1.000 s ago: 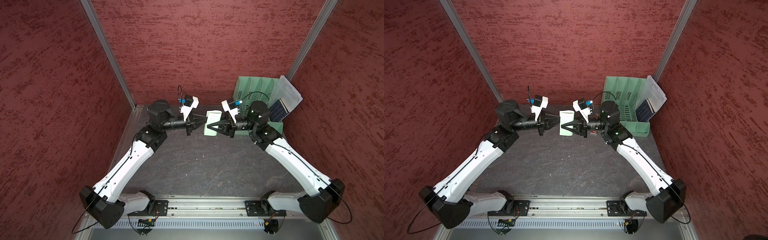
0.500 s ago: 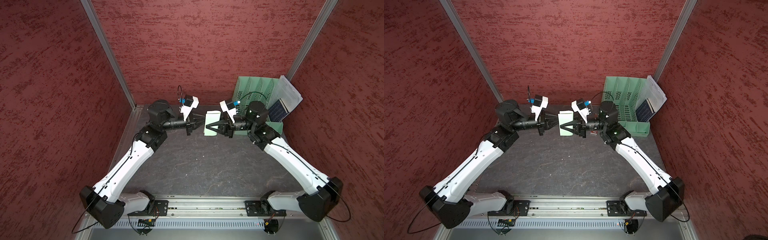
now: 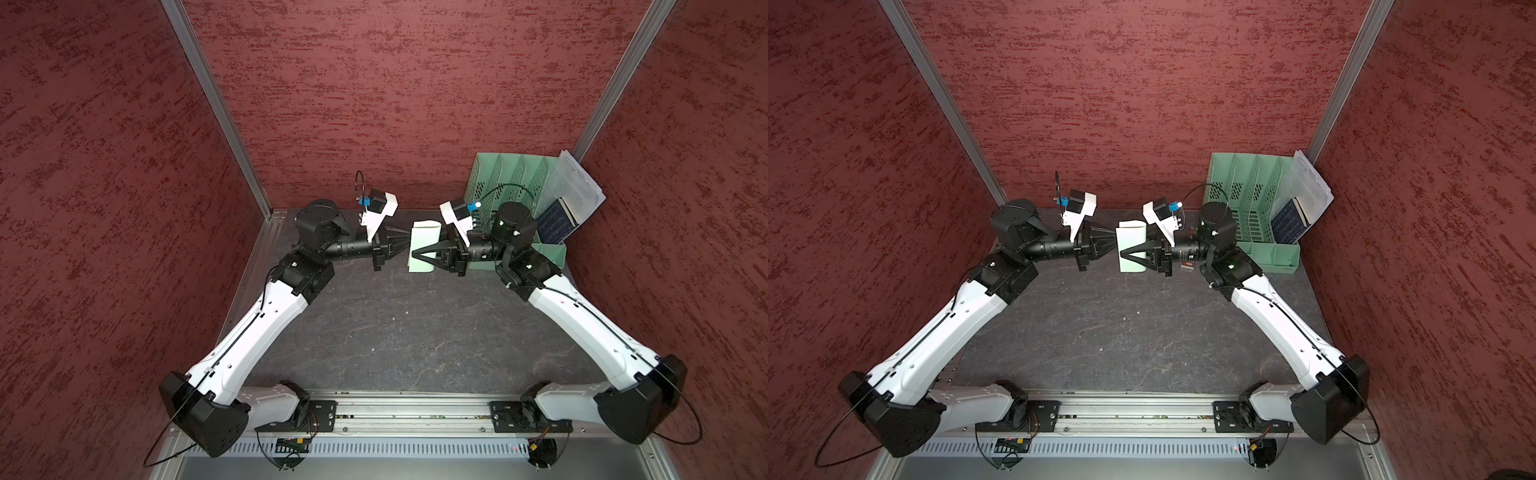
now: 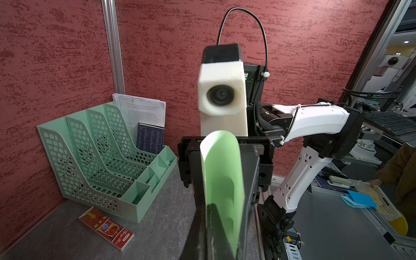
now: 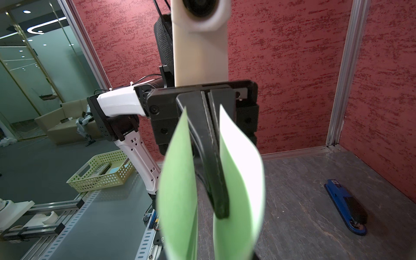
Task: Fold the square paper along the opposite sides
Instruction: Fold the paper.
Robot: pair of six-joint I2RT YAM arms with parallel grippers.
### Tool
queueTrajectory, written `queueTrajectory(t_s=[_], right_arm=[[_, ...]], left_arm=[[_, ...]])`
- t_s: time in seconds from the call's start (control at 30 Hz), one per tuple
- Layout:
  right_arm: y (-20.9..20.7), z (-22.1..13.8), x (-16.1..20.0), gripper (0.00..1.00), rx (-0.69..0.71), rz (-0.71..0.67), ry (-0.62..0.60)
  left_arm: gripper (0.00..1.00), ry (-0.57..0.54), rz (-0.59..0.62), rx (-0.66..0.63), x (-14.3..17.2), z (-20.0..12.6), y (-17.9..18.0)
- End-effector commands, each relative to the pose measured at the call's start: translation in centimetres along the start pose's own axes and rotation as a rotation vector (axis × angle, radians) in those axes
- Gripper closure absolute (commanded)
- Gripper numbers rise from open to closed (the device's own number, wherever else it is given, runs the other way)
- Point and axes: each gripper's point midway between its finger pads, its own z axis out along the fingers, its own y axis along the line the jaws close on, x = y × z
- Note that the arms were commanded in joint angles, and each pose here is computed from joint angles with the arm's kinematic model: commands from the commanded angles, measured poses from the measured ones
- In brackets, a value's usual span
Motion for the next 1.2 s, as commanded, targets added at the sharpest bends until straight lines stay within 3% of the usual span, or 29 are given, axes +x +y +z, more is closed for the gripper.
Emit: queueTrajectory(t_s=[0.0,0.4,0.67,1.17], right_arm=[[1.58,-0.21,-1.70,0.75,-0.014,-0.065,-0.024],[1.48,-0.21,-1.75,0.76,-0.009,-0.066,-0.027],[1.72,-0.38,-1.90,0.70,-0.003,-0.080,-0.030],[1.10,0.01,-1.35,0.69,-0.014,-0.052,-0.022]], left_arm=[[1.00,-0.002,0.016,-0.010,-0.02,-0.16,0.03],[1.00,-0.002,0.015,-0.013,0.05,-0.25,0.07],[1.00,-0.005,0.017,-0.023,0.11,-0.57,0.09],[1.00,-0.016,0.026,-0.016,-0.30,-0.58,0.00]])
